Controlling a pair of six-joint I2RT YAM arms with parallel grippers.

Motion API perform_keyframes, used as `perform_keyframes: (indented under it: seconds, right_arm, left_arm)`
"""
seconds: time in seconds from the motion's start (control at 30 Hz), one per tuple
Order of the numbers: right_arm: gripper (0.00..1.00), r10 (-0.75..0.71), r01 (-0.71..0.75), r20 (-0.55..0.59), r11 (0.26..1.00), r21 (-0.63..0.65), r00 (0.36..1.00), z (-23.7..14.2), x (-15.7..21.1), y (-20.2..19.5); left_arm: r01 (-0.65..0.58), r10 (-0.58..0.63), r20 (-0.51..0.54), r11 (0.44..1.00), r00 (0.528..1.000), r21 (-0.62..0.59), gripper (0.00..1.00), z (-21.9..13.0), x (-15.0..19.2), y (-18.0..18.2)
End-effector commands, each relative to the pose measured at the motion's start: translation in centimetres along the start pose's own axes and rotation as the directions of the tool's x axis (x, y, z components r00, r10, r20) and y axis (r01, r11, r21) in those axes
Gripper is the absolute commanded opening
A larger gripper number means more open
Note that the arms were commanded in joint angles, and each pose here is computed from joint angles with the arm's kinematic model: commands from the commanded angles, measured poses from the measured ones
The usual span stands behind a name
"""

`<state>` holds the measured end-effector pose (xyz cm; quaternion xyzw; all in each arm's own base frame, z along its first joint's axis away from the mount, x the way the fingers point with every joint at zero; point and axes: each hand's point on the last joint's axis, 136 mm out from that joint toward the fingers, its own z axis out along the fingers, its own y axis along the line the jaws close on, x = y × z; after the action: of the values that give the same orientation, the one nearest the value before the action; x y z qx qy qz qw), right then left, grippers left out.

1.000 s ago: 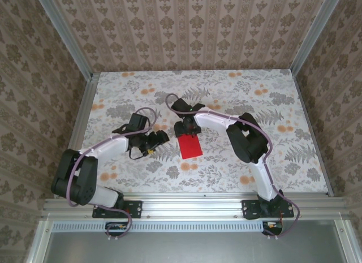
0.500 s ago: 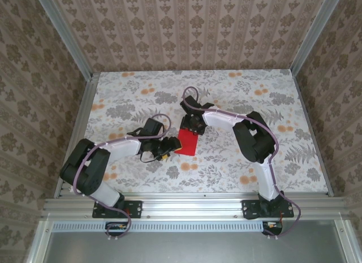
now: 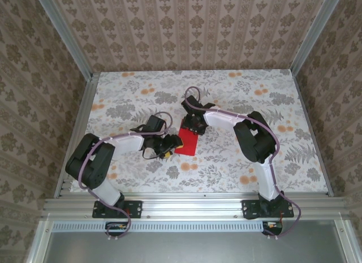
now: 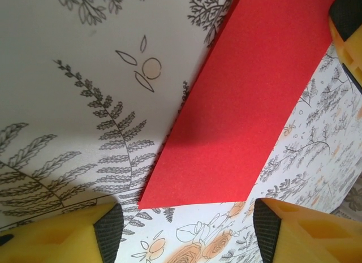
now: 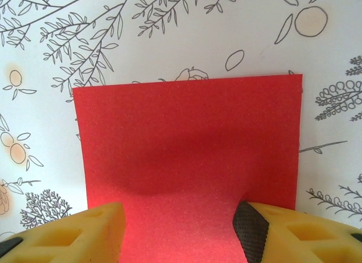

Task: Fold a paper plane with a square sheet of paper (pick it up from the middle)
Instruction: Fold the triangle a second time at the center of the table.

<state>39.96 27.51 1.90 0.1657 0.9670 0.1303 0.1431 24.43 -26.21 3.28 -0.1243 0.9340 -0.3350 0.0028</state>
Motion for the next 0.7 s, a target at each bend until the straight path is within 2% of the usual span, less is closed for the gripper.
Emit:
perform_keyframes:
  seconds: [0.0,0.33,0.67]
  right_arm:
    - [0.59,0.043,-0.017,-0.145,0.984,0.177,0.988,3.6,4.3,-5.8]
    - [0.57,0.046,-0.02,-0.152,0.985,0.171,0.987,3.7,4.6,-5.9]
    - [0.56,0.047,-0.02,-0.156,0.985,0.171,0.987,3.9,4.7,-6.0]
  left_arm:
    - [-0.036,0.035,0.017,0.998,0.999,0.051,0.63,1.3,-1.0,-1.5]
    - [-0.042,0.04,0.024,0.993,0.999,0.106,0.5,1.4,-1.4,-2.8]
    - [-0.078,0.074,0.039,0.988,0.997,0.133,0.47,0.8,-1.7,-3.9]
